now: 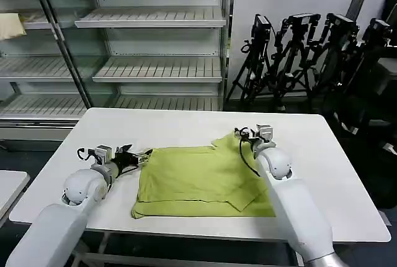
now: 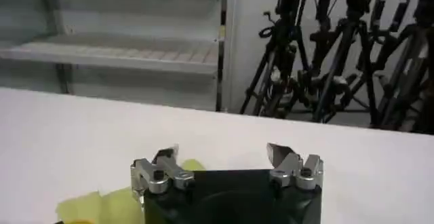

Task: Fold and organize the clothes.

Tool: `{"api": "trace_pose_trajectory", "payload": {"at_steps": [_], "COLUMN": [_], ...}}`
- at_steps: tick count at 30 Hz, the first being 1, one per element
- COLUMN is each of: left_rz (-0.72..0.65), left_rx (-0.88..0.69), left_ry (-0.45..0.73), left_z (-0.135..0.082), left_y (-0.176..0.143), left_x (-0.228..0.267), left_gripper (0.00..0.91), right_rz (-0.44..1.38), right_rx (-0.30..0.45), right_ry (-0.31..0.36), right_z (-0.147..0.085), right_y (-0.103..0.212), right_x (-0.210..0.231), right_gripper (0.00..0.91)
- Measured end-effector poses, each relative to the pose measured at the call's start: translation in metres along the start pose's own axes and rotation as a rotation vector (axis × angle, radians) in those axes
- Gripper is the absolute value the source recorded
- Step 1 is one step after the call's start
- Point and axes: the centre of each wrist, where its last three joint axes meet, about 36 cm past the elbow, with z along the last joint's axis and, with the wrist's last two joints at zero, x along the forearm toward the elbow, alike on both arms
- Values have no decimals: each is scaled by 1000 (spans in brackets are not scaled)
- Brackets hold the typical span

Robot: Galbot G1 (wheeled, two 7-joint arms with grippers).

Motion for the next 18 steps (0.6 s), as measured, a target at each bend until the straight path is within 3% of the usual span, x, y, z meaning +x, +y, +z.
{"api": "trace_pose_trajectory", "payload": {"at_steps": [9, 10, 11, 12, 13, 14, 18], "left_rz": [7, 3, 2, 1, 0, -2, -5], "left_rx": [10, 11, 11, 12, 12, 11, 14], "left_ry": [14, 17, 20, 21, 23, 24, 27], "left_z": [2, 3, 4, 5, 5, 6, 8], "left_y": [-1, -1, -2, -2, -3, -4, -5], "left_x": [-9, -11, -11, -12, -13, -13, -15], "left_gripper": [907, 907, 836, 322, 131, 10, 10], "right_rz": [-9, -10, -10, -11, -13, -16, -27], "right_rx": [0, -1, -1, -4, -7, -9, -24], "right_ry": [32, 35, 37, 39, 41, 44, 55], "right_z": [7, 8, 8, 8, 8, 9, 10], "right_y": [5, 5, 5, 5, 6, 6, 7], "right_x": [-9, -10, -11, -11, -12, -13, -16], "right_gripper": [907, 867, 715, 202, 60, 0, 0]}}
